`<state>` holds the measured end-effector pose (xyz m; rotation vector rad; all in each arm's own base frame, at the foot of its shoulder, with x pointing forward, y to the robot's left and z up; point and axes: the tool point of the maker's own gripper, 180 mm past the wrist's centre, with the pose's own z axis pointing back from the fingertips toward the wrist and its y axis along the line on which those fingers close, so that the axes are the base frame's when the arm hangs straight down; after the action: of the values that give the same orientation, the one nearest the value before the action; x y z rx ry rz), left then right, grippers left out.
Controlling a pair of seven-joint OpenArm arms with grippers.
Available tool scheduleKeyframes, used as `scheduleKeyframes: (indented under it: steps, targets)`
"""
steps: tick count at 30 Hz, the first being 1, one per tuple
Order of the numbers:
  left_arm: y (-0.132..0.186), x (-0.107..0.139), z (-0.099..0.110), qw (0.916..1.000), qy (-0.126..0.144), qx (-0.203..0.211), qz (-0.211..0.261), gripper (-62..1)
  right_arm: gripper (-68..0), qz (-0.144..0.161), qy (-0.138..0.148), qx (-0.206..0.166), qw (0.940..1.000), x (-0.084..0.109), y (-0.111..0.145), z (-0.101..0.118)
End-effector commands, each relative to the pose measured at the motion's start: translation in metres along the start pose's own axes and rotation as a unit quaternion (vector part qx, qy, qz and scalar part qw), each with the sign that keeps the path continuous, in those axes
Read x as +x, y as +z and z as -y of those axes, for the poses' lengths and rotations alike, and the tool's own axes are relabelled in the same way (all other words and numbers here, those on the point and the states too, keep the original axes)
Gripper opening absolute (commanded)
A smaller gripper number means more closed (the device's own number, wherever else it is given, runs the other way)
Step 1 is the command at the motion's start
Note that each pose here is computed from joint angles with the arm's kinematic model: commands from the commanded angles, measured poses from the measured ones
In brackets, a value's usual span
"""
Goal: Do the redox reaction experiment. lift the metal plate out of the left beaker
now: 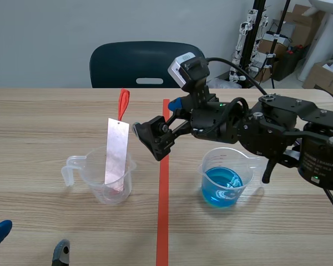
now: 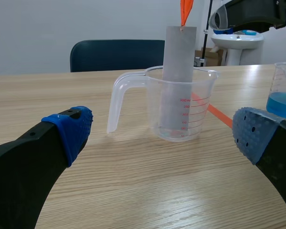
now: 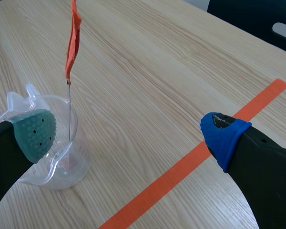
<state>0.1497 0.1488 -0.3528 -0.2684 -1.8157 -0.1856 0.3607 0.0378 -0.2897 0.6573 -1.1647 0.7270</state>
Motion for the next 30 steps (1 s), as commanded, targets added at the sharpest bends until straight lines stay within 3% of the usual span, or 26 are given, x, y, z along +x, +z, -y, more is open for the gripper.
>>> scheduleKeyframes:
  steps: [1, 9, 21, 26, 30]
  targets:
    - [0.000, 0.010, -0.004, 0.9997, -0.006, -0.002, 0.023, 1.1, -3.7, 0.024, 0.010, 0.010, 0.9996, 0.023, -0.006, -0.002]
    - [-0.001, 0.010, -0.004, 0.9997, -0.006, -0.003, 0.024, 1.1, -3.7, 0.012, 0.001, 0.032, 0.9994, 0.018, -0.024, -0.021]
    - [-0.001, 0.010, -0.004, 0.9997, -0.006, -0.003, 0.024, 1.0, -3.9, 0.006, 0.012, 0.046, 0.9989, 0.015, -0.040, -0.038]
    - [-0.001, 0.010, -0.004, 0.9997, -0.006, -0.003, 0.024, 1.0, -11.6, 0.003, 0.010, 0.051, 0.9986, 0.015, -0.044, -0.044]
    - [-0.001, 0.010, -0.004, 0.9997, -0.006, -0.003, 0.024, 1.0, -13.1, -0.004, 0.009, 0.053, 0.9986, 0.013, -0.046, -0.046]
